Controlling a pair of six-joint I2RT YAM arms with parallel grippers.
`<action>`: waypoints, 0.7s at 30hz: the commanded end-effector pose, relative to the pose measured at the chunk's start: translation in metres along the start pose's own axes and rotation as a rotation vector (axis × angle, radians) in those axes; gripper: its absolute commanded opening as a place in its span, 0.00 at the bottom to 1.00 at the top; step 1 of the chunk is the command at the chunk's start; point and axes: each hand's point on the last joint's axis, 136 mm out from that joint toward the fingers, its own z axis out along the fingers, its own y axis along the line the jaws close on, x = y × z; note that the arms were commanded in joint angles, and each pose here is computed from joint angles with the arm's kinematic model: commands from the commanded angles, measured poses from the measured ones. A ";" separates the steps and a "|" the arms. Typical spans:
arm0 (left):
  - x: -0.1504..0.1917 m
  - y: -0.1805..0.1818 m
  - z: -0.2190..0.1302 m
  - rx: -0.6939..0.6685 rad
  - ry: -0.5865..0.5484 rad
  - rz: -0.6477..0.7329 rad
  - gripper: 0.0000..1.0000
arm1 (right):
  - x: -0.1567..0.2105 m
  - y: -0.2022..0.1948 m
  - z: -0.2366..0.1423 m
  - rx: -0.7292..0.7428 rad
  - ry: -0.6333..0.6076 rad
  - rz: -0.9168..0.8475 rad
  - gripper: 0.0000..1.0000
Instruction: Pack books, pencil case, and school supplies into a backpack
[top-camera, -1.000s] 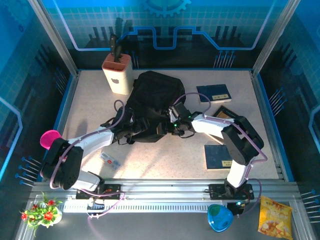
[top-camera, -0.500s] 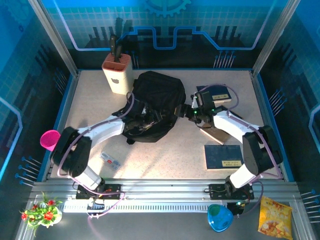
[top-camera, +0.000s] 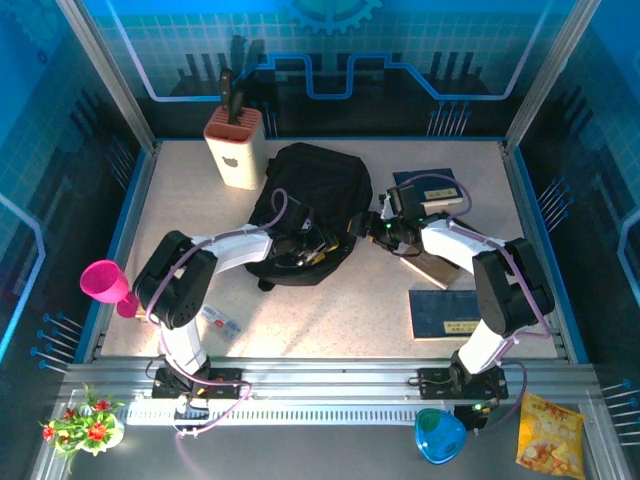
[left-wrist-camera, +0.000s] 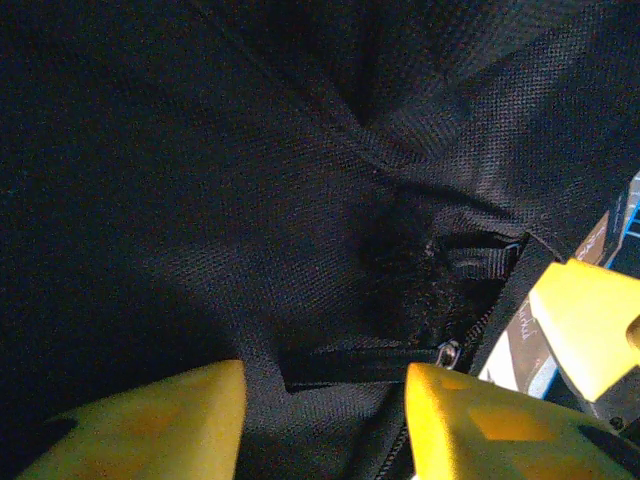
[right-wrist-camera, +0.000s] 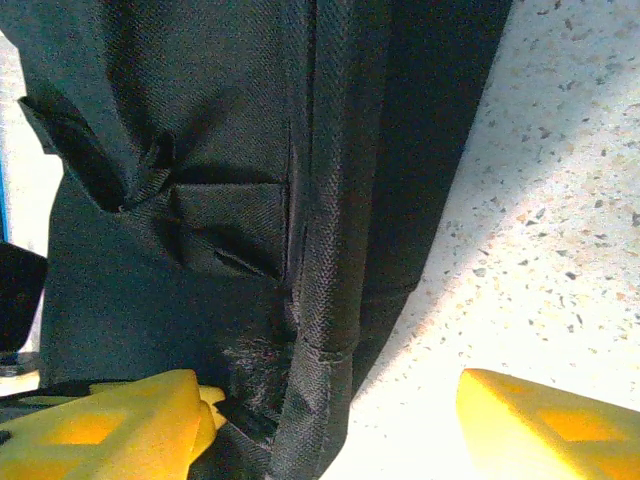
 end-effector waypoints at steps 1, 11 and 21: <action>0.001 -0.027 -0.001 0.082 0.017 0.030 0.39 | -0.003 -0.003 0.000 -0.022 -0.001 0.031 0.67; -0.004 -0.036 0.004 0.116 0.005 0.072 0.30 | -0.001 -0.006 0.001 -0.033 0.000 0.048 0.64; -0.011 -0.027 0.013 0.078 -0.017 0.037 0.32 | 0.000 -0.011 0.002 -0.022 0.000 0.071 0.58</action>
